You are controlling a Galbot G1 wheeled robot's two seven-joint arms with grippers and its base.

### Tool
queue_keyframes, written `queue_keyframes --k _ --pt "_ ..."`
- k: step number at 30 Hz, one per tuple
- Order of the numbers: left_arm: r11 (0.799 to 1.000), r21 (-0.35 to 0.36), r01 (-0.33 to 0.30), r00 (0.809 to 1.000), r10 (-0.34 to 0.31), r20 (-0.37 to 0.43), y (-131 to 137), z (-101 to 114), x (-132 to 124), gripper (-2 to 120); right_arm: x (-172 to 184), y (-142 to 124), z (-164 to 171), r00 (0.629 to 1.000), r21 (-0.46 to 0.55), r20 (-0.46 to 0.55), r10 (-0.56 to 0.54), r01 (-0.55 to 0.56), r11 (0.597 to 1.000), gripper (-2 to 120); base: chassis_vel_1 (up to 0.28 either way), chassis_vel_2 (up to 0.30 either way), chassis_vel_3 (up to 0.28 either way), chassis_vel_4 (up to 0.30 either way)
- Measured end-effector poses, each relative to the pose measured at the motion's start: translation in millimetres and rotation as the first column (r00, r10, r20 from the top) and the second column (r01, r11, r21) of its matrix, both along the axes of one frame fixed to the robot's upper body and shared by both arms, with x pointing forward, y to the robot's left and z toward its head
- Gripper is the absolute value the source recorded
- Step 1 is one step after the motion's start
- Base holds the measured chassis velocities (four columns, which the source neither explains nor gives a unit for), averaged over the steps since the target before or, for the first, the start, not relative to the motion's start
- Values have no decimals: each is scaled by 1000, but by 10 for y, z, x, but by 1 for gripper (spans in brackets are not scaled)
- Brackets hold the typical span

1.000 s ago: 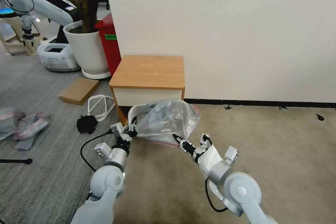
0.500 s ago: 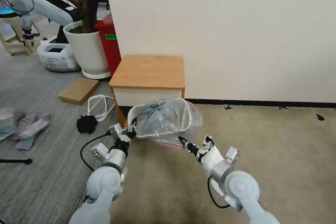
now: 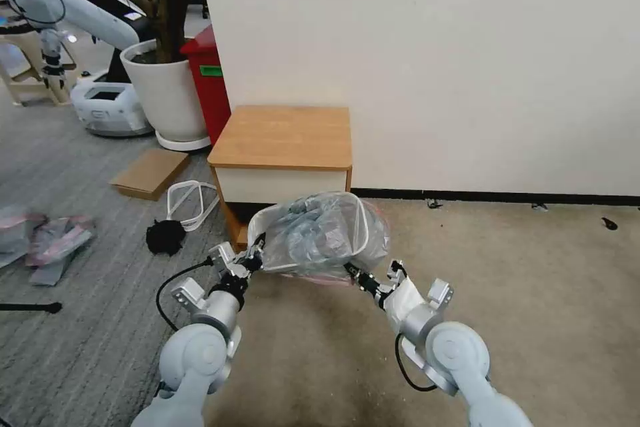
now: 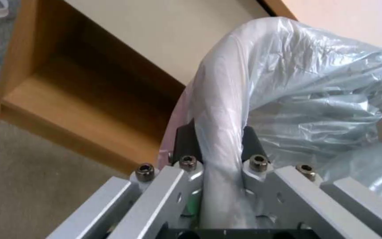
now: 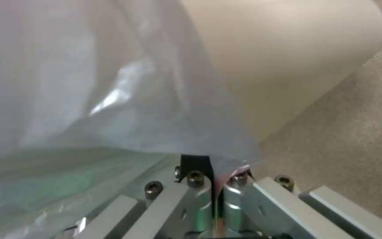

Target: Pick up the garbage bag from the table and place it over the trash can.

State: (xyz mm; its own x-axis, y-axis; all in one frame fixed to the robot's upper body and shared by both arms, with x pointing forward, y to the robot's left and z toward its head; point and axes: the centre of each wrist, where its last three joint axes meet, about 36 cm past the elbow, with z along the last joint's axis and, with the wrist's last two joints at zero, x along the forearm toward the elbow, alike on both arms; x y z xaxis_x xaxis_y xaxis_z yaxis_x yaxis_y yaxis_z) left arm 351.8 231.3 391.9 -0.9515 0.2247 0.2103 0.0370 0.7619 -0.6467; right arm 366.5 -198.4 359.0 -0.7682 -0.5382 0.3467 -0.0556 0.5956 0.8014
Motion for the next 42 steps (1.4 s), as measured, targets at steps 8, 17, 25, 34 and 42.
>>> queue_keyframes --k 8,17,25,34,42 --pt "999 33 -11 1000 11 -1 60 -33 59 5 -41 8 -6 1000 -53 26 3 -2 999 6 0 0 0 0" --pt "996 69 -60 998 59 8 144 -96 217 5 -209 104 -75 989 -189 139 49 -22 982 41 0 0 0 0" --pt "992 104 -69 998 68 13 281 -84 263 5 -264 -39 -163 975 -242 212 72 -19 970 70 0 0 0 0" --pt "992 124 -32 999 29 23 434 -33 155 5 -113 -734 -169 923 -232 340 183 -106 967 100 0 0 0 0" --pt "985 165 43 998 -50 38 631 37 22 5 98 -1319 -141 878 -151 392 276 -235 960 113 0 0 0 0"
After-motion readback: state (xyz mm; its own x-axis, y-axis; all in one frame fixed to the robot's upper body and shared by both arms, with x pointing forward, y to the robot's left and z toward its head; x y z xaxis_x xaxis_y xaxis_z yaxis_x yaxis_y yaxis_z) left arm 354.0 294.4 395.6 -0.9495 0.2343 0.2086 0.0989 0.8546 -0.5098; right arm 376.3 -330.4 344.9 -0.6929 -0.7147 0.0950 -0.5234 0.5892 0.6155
